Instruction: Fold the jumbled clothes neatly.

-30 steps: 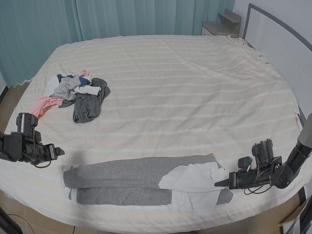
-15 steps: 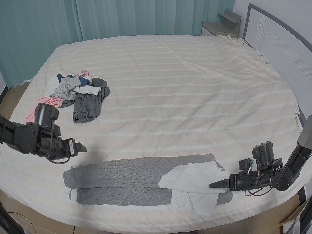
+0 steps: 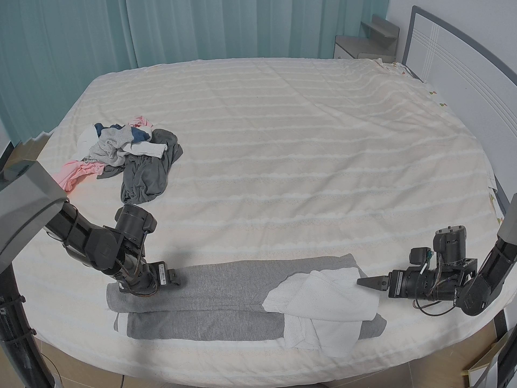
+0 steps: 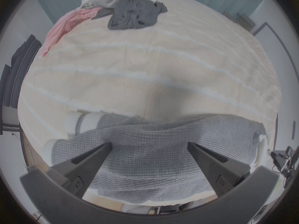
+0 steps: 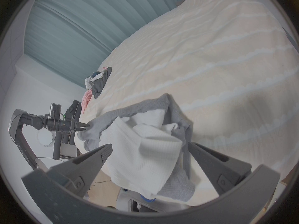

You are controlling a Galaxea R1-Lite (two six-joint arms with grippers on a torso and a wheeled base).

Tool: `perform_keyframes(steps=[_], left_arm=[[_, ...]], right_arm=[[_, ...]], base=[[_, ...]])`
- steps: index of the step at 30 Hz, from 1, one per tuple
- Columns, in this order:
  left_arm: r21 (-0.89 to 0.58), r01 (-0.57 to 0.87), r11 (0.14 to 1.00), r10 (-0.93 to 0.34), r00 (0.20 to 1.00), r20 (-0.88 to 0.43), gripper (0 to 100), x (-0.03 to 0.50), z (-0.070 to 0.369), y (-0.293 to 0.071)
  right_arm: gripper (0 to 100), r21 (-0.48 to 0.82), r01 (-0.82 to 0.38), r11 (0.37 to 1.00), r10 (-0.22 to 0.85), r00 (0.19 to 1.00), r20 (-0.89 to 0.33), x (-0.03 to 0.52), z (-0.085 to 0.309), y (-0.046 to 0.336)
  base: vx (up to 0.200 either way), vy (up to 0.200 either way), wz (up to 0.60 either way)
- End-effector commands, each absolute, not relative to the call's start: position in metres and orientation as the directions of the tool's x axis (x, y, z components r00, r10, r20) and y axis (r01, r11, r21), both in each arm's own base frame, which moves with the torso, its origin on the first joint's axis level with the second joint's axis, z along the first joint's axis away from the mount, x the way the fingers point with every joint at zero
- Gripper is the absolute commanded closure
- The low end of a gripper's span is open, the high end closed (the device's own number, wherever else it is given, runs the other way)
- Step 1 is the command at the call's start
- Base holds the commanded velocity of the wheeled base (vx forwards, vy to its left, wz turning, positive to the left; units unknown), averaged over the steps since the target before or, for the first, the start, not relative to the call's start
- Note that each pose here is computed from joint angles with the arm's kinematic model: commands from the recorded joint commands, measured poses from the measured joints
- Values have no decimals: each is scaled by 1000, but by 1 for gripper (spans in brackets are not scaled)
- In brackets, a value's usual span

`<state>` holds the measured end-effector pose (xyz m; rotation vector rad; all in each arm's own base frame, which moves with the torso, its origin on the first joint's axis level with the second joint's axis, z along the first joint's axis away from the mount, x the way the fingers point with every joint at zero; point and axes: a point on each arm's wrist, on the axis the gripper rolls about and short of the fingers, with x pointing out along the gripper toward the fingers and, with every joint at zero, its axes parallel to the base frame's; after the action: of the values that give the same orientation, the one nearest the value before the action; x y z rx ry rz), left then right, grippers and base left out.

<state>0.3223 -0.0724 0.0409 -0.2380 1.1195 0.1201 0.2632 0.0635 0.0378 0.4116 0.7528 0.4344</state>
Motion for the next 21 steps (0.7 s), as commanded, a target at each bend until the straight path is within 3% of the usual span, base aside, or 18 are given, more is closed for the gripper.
perform_keyframes(steps=[1, 13, 21], left_arm=[[-108, -229, 967, -15, 377, -926, 0, 325, 19, -73], [-148, -257, 955, -34, 398, -917, 0, 330, 6, -81], [-160, -273, 949, -37, 405, -914, 0, 330, 5, -81]], right_arm=[[0, 498, -247, 831, 519, 666, -536, 281, 38, 68], [0, 457, -356, 815, 576, 577, -579, 283, 28, 99], [0, 403, -417, 815, 580, 585, -566, 275, 37, 97]], base=[[0, 0, 0], [0, 0, 0], [0, 0, 0]])
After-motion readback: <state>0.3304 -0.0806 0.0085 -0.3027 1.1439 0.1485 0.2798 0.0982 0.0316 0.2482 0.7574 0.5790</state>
